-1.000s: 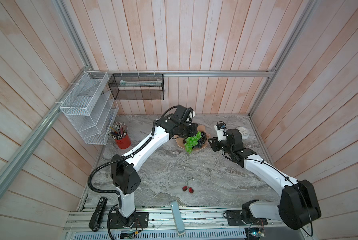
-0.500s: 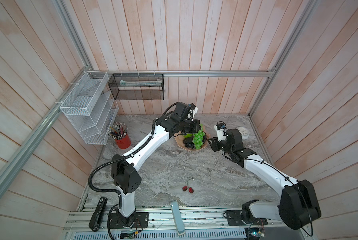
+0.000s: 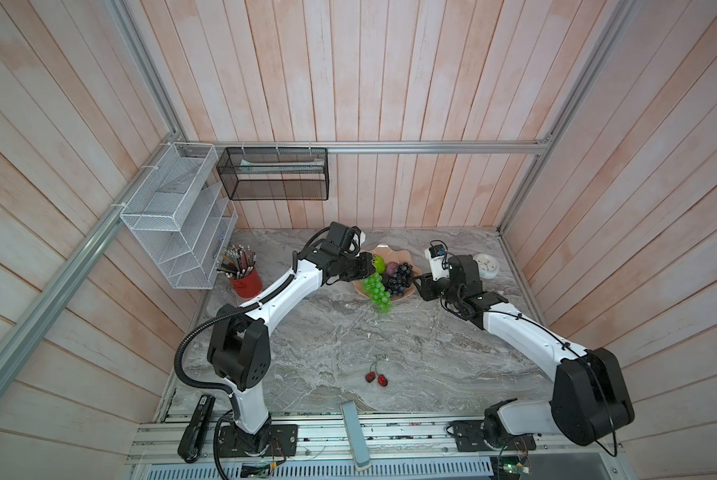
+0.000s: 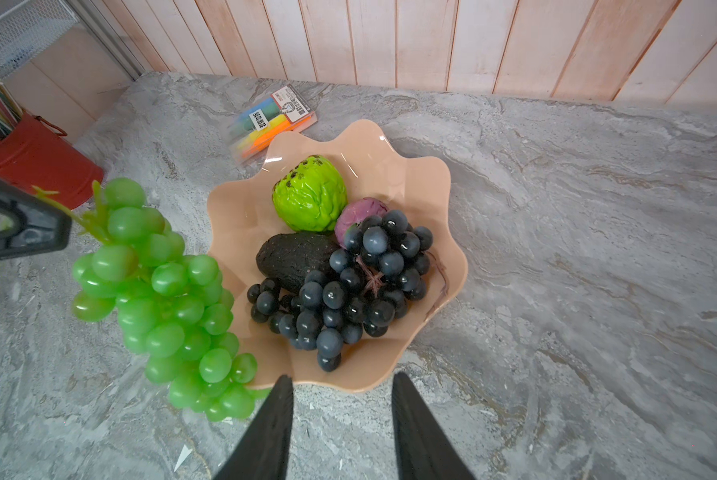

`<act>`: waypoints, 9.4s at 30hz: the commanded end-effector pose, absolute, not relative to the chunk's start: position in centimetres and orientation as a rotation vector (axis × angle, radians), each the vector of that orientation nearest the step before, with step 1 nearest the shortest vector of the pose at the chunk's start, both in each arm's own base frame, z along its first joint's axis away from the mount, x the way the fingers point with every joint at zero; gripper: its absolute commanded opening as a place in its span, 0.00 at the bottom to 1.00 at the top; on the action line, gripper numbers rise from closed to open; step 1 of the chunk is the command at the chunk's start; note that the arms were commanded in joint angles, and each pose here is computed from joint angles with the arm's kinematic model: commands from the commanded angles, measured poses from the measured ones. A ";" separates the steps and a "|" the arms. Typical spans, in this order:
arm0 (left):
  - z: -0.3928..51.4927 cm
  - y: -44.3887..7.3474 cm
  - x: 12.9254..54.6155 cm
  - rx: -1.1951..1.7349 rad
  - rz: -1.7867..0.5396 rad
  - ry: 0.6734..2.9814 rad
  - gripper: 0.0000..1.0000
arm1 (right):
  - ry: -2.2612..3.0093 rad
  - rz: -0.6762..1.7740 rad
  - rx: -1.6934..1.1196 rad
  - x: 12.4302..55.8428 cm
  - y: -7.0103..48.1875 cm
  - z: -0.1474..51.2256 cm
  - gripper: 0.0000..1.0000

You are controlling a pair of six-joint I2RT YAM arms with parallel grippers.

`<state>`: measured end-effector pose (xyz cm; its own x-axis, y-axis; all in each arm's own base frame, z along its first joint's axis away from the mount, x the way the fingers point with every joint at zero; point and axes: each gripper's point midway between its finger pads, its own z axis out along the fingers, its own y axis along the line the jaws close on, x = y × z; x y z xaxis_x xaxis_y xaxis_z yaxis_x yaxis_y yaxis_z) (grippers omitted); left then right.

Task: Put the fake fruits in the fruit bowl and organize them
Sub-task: 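Lower the green grapes over the bowl edge nearest the robot, then move the green grapes farther into the bowl beside the custard apple with the left gripper, then lower the green grapes into the bowl and open the left gripper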

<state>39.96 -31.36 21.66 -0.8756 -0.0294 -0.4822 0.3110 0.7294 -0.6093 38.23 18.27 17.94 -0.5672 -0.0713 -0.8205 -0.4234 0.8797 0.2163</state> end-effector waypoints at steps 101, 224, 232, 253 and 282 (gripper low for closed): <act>16.8 -28.6 50.8 0.150 -0.984 2.442 0.12 | 2.161 0.583 -0.524 39.6 24.5 15.8 0.40; 12.5 -27.7 53.7 0.204 -1.121 2.338 0.55 | 2.340 0.553 -0.743 39.1 31.9 9.1 0.47; 12.6 -27.8 52.4 0.212 -1.131 2.320 0.43 | 2.359 0.532 -0.774 38.1 31.2 8.8 0.36; 12.8 -31.8 51.7 0.408 -1.125 2.309 0.59 | 2.322 0.474 -0.751 35.9 28.5 11.7 0.40; 16.8 -28.3 49.9 0.381 -0.915 2.341 0.75 | 2.264 0.496 -0.730 34.3 27.9 15.7 0.51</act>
<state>50.84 -29.50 14.68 -0.8073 0.0378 -0.5889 0.4427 0.6988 -0.5620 35.54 28.25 14.68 -0.5994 -0.3645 -0.7126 -0.6244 0.7700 0.1313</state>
